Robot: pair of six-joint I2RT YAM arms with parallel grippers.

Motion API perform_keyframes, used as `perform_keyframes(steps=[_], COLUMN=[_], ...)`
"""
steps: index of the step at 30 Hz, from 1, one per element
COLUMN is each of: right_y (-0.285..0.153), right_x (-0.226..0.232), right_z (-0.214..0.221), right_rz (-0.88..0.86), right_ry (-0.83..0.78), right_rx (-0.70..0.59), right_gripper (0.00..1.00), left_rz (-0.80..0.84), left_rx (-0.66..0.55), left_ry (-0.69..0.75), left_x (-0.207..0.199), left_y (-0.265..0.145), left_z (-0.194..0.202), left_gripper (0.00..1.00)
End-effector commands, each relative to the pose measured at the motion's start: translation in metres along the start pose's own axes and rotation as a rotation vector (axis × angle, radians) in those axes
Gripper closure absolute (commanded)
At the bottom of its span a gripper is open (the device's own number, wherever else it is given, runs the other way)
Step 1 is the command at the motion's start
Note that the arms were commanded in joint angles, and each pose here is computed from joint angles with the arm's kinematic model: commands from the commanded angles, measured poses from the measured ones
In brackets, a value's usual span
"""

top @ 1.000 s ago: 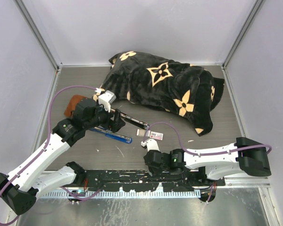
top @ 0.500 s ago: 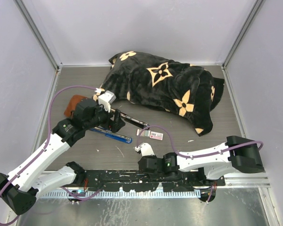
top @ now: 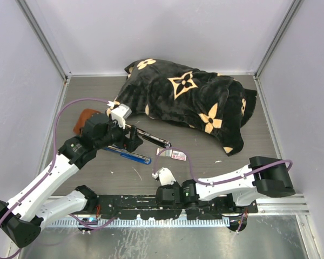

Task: Load the staples into the stapler
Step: Pick up the staple from the center of the board.

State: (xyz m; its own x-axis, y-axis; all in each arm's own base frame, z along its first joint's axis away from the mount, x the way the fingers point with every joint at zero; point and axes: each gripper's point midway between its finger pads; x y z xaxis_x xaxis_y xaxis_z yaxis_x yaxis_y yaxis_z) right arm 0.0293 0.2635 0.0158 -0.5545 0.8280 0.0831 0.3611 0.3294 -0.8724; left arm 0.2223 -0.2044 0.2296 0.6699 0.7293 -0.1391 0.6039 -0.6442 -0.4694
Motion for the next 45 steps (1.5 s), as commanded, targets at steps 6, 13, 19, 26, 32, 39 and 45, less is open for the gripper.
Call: perform_keyframes(steps=[6,13,19,26,32,39,45], right_y=[0.006,0.000,-0.003,-0.026,-0.060,-0.121,-0.164], right_x=[0.003,-0.004,-0.008,-0.001,0.010,0.021,0.032], right_z=[0.003,-0.006,-0.047,-0.112,-0.143,-0.172,-0.178], right_rz=[0.048,0.067,0.014,-0.342,-0.692,-1.074,-1.246], right_ry=[0.005,0.036,0.053,0.087,0.087,0.102,0.065], right_rx=[-0.004,-0.044,-0.095,-0.140,-0.162,-0.212,-0.208], right_gripper=[0.69,0.80,0.82,0.82,0.83,0.83,0.83], left_rz=[-0.016,-0.015,-0.021,0.071,0.237,0.468,0.687], left_rx=[-0.079,-0.084,-0.111,-0.236,-0.187,-0.168,-0.136], left_ry=[0.008,0.005,-0.047,-0.235,-0.302,-0.338,-0.372], left_x=[0.001,0.000,-0.002,-0.017,-0.043,-0.078,-0.108], left_y=[-0.011,-0.013,-0.018,-0.003,0.005,-0.021,-0.044], left_z=[-0.023,-0.024,-0.033,-0.026,0.002,0.012,0.007], left_gripper=[0.16,0.16,0.16,0.15,0.15,0.14,0.14])
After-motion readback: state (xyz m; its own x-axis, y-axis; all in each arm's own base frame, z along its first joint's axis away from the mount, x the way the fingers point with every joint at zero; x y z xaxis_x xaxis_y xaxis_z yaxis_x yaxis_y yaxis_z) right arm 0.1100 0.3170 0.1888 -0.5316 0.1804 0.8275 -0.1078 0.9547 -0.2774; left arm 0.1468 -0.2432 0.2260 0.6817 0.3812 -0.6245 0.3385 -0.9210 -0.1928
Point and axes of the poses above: each gripper's point midway between its finger pads, its own y axis out along the fingers, its own x axis along the line the jaws close on, z = x × y, and after that the axes turned 6 degrees about y, right-handed
